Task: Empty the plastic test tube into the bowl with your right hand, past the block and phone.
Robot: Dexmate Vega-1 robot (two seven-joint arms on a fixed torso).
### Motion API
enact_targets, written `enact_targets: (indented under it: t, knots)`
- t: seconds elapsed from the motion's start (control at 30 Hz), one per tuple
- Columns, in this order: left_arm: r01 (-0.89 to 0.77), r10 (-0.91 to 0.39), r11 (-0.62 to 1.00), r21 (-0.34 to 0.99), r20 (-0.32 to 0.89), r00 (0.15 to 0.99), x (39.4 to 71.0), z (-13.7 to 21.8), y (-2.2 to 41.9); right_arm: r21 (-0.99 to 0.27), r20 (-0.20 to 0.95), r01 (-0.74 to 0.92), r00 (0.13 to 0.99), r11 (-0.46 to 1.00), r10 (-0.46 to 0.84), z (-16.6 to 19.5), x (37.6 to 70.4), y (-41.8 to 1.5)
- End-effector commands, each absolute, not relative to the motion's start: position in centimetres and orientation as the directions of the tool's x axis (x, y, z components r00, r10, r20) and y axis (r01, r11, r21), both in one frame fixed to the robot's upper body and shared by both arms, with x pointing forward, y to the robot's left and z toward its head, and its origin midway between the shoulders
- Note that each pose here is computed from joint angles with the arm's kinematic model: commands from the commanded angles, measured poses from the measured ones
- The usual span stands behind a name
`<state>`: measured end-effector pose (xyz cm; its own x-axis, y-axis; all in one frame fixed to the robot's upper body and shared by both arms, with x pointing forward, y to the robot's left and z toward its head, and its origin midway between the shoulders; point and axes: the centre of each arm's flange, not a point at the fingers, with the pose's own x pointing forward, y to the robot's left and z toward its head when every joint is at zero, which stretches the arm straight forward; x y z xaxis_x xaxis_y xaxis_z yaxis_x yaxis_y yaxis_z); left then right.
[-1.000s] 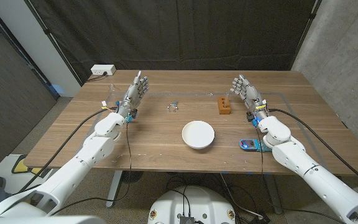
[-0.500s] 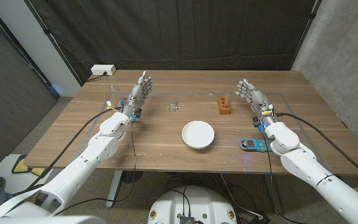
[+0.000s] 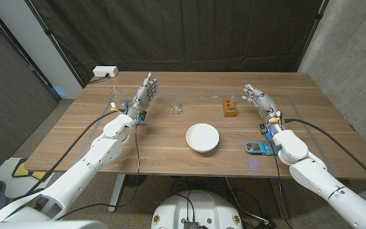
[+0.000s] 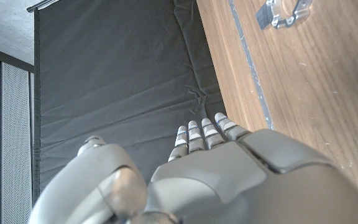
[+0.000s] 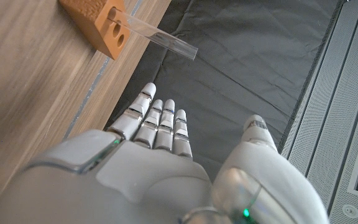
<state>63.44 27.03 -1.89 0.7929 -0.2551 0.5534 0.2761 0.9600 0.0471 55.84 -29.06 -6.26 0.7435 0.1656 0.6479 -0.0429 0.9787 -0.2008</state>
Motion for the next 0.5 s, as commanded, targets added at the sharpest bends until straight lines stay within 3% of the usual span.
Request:
enact_targets:
  t: [0.03,0.5]
  knots:
    - [0.279,-0.265,0.958,0.059,0.546,0.794,63.31,-1.67,26.71,-0.249,0.652,0.068,0.750,0.966,0.115,-7.36,54.80,-28.91]
    - [0.290,-0.266,0.956,0.046,0.547,0.794,63.33,-2.18,26.72,-0.276,0.629,0.188,0.777,0.943,0.029,-8.10,55.19,-28.49]
